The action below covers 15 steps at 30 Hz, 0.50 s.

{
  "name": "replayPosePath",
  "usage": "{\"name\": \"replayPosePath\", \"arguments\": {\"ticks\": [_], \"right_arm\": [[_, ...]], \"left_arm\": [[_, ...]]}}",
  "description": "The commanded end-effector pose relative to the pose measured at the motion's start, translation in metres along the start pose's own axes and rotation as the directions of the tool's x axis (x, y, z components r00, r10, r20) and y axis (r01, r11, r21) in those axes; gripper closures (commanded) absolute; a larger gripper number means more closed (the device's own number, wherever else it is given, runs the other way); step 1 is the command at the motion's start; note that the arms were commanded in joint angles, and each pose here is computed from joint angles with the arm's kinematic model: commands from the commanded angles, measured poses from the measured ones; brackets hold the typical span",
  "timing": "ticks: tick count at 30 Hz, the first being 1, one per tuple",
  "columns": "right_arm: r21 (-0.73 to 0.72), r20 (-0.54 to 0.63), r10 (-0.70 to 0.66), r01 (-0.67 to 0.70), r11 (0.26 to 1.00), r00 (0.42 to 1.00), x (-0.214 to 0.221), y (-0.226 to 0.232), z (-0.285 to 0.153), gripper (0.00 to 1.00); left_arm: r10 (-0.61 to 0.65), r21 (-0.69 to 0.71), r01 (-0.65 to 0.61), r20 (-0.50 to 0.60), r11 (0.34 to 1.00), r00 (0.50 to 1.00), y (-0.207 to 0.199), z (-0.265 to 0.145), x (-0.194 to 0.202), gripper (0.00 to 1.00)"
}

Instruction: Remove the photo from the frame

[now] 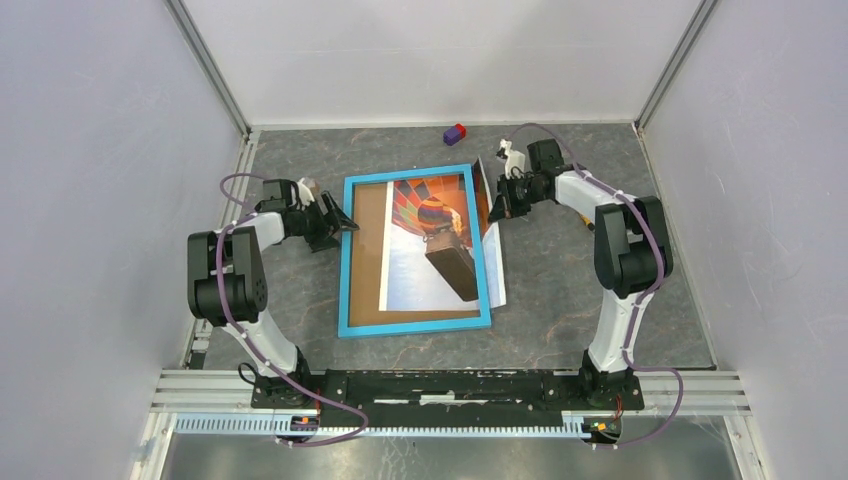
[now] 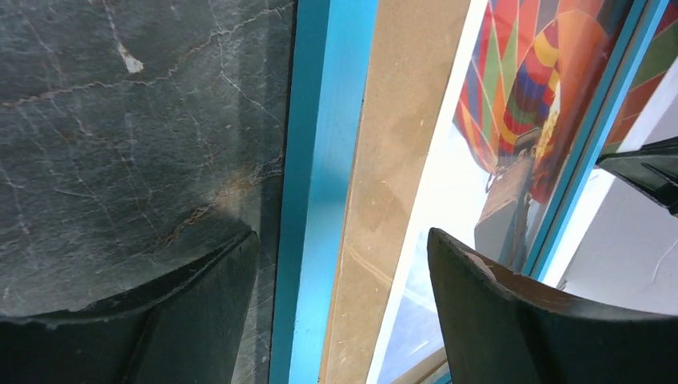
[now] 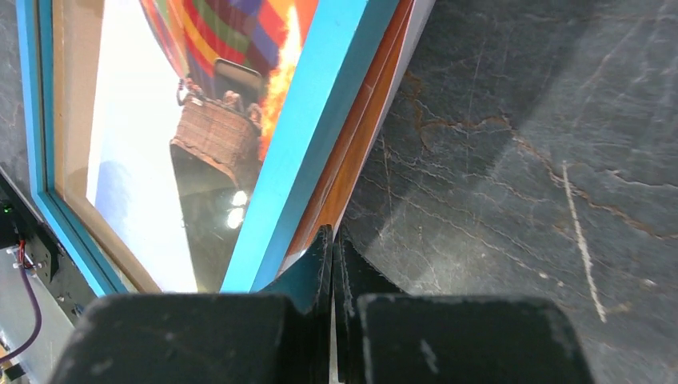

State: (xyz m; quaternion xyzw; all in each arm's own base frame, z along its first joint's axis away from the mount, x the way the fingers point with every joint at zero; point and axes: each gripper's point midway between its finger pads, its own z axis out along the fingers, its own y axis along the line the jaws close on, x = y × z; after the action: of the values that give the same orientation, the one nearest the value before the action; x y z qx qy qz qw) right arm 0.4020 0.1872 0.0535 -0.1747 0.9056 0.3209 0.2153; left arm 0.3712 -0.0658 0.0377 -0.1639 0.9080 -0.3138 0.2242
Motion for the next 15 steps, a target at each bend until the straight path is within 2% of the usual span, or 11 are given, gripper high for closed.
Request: {"name": "replayPosePath", "arguments": {"ticks": [1, 11, 12, 15], "right_arm": [[0.047, 0.091, -0.111, 0.107, 0.993, 0.990, -0.046, 0.019, -0.039, 1.00], [0.122, 0.079, -0.181, 0.171, 0.978, 0.980, -0.067, 0.019, -0.061, 1.00], [0.129, 0.082, -0.190, 0.179, 0.975, 0.978, -0.072, 0.020, -0.066, 1.00], [0.159, 0.111, -0.225, 0.206, 0.966, 0.968, -0.086, 0.024, -0.082, 1.00]], "left_arm": [[-0.026, -0.055, 0.027, 0.019, 0.998, 0.999, 0.017, -0.002, -0.001, 0.15], [-0.060, -0.044, 0.061, 0.032, 0.997, 0.998, 0.026, -0.005, -0.003, 0.14], [-0.063, -0.044, 0.064, 0.032, 0.997, 0.998, 0.026, -0.005, -0.003, 0.10], [-0.064, -0.042, 0.065, 0.028, 0.997, 0.998, 0.027, -0.006, -0.001, 0.08]]}}
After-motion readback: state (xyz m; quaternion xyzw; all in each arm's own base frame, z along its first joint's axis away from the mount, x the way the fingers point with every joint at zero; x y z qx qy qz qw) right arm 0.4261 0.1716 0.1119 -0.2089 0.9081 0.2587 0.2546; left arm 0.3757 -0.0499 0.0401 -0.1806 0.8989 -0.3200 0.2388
